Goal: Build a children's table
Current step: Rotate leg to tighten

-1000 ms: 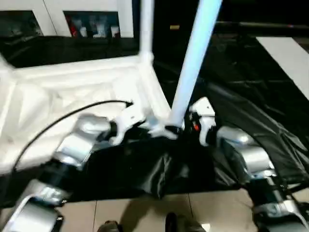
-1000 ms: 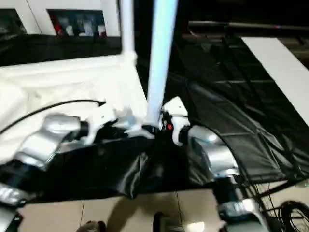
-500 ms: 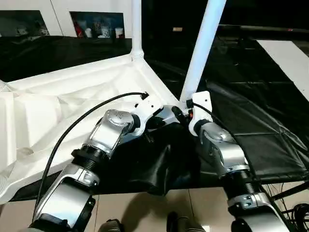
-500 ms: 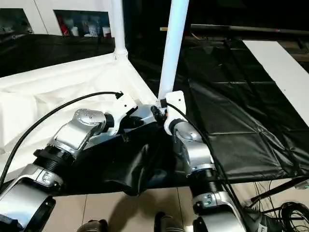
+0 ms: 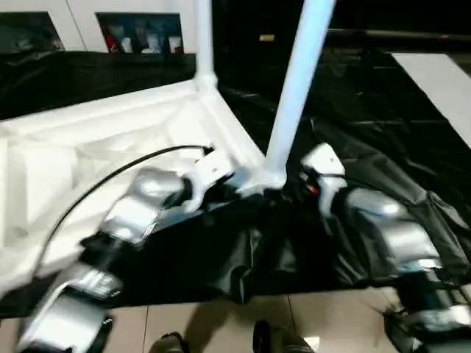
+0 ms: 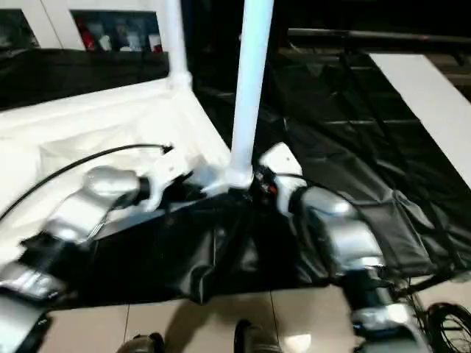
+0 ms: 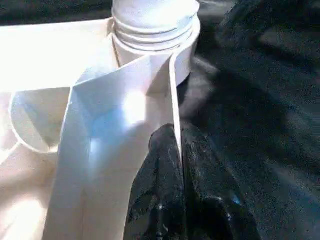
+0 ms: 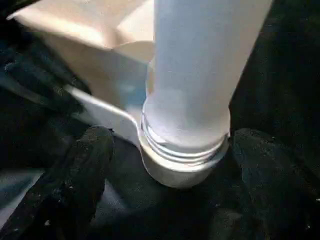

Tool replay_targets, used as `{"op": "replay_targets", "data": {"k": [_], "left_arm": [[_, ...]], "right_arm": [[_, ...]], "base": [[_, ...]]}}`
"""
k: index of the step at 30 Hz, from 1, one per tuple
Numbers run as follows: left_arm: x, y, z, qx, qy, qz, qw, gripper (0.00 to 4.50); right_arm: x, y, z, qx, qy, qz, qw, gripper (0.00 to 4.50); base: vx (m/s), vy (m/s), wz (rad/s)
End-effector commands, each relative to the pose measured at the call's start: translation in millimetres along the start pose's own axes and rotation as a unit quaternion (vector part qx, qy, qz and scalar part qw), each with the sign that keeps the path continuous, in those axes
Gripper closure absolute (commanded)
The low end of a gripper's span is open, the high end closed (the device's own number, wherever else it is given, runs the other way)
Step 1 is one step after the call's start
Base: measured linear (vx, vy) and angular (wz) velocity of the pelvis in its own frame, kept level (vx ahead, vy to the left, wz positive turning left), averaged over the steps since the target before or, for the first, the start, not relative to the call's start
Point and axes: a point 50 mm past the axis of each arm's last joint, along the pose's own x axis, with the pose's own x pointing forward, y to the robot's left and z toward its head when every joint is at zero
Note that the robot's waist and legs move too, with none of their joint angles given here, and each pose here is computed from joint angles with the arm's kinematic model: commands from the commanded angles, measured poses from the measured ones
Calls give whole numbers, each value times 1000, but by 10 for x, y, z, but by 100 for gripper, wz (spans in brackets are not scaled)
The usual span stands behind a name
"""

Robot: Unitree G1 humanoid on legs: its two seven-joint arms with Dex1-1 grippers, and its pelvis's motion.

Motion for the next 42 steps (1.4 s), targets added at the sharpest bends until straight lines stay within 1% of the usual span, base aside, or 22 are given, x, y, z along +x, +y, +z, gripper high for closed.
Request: {"op": "replay_targets", "data": {"k": [1,4,6,7,9,10,14,21,22,25,27,30,32,34,35,42], "left_arm": [[30,-251,-171,-2,24,-105,994,450],[-16,-290,-189,-2,26,-124,992,450],[-44,-307,-201,7,28,-132,991,450],[-100,-358,-203,16,21,-157,987,450],[-134,-391,-202,21,17,-172,985,450],[-155,-401,-197,25,18,-174,984,450],[-186,-393,-186,26,20,-174,984,450],[-197,-375,-179,27,19,-168,985,450],[-197,-377,-178,27,19,-168,985,450],[-197,-379,-177,26,18,-168,985,450],[-197,-378,-179,26,19,-167,985,450],[-198,-374,-180,26,20,-166,985,450],[-201,-371,-182,26,20,-165,986,450],[-202,-370,-185,26,20,-164,986,450],[-203,-369,-186,25,21,-164,986,450],[-199,-379,-190,22,21,-162,986,450]], "right_arm": [[-62,85,39,-20,-9,64,998,44],[-89,100,39,-25,-6,83,996,44],[-100,110,40,-28,-4,94,995,44],[-113,136,43,-32,0,121,992,44],[-121,156,41,-35,3,140,990,44],[-127,190,29,-44,14,169,985,44],[-135,231,20,-53,27,204,977,44],[-113,217,32,-54,25,202,977,44],[-115,217,32,-54,25,203,977,69],[-120,220,20,-49,27,208,977,81],[-122,221,17,-48,27,209,976,106],[-125,222,4,-47,29,211,976,124],[-123,221,3,-47,29,210,976,149],[-121,219,2,-46,29,210,976,154],[-119,217,1,-45,28,209,976,166],[-102,214,-9,-41,24,202,978,178]], "base": [[74,-22,8],[90,-18,5],[83,-8,5],[57,-1,1],[0,0,0],[0,0,0],[0,0,0],[0,0,0],[0,0,0],[0,0,0],[0,0,0],[0,0,0],[0,0,0],[0,0,0],[0,0,0],[0,0,0]]}}
